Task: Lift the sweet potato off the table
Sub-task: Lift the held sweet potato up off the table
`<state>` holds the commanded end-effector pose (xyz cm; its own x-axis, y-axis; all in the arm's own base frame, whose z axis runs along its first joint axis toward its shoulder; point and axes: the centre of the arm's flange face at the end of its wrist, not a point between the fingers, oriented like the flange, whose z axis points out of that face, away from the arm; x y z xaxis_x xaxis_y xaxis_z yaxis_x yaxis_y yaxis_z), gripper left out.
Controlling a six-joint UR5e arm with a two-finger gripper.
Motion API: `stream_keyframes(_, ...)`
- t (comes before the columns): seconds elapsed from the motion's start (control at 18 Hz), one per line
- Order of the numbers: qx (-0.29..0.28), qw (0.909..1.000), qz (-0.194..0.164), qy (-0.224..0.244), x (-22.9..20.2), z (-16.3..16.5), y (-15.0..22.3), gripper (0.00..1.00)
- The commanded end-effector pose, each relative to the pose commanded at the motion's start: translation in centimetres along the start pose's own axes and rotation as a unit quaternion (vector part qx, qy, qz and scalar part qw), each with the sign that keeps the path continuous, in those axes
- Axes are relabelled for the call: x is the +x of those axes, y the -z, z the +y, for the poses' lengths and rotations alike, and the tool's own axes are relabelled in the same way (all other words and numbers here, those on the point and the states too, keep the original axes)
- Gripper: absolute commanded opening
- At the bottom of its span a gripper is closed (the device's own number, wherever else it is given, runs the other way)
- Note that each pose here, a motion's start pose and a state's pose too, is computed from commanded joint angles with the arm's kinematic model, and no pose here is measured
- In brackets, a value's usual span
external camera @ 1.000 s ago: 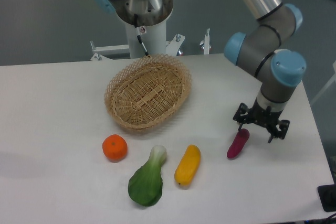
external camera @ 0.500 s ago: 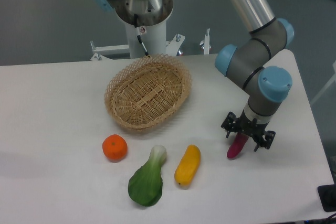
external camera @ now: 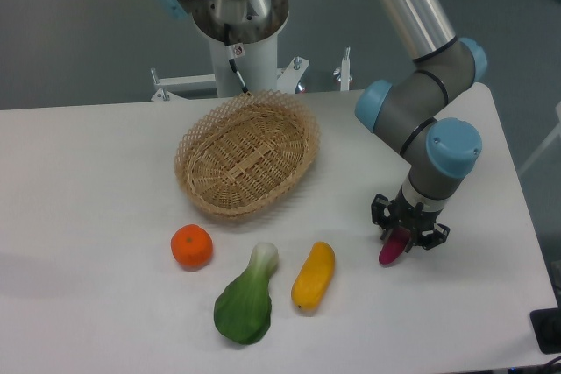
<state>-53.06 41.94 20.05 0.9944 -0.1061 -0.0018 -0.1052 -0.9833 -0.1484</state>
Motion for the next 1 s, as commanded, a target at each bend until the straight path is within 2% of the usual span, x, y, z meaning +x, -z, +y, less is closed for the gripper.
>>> stream_keyframes(0.28, 0.007, 0.9998, -0.020, -0.001, 0.3, -0.1, 3.2, 0.33)
stream_keyframes(0.61, 0.019, 0.9978, -0.062, 0.017, 0.2, 2.5, 9.4, 0.33)
stream_keyframes(0.67, 0.017, 0.9975, -0.066, 0.019, 0.1, 2.8, 9.8, 0.33)
stream_keyframes(0.78, -0.024, 0.9960, -0.084, 0.017, -0.3, 3.8, 10.4, 0.33)
stream_keyframes(1.0, -0.042, 0.9939, -0.097, -0.032, -0.7, 4.9, 11.9, 0.33)
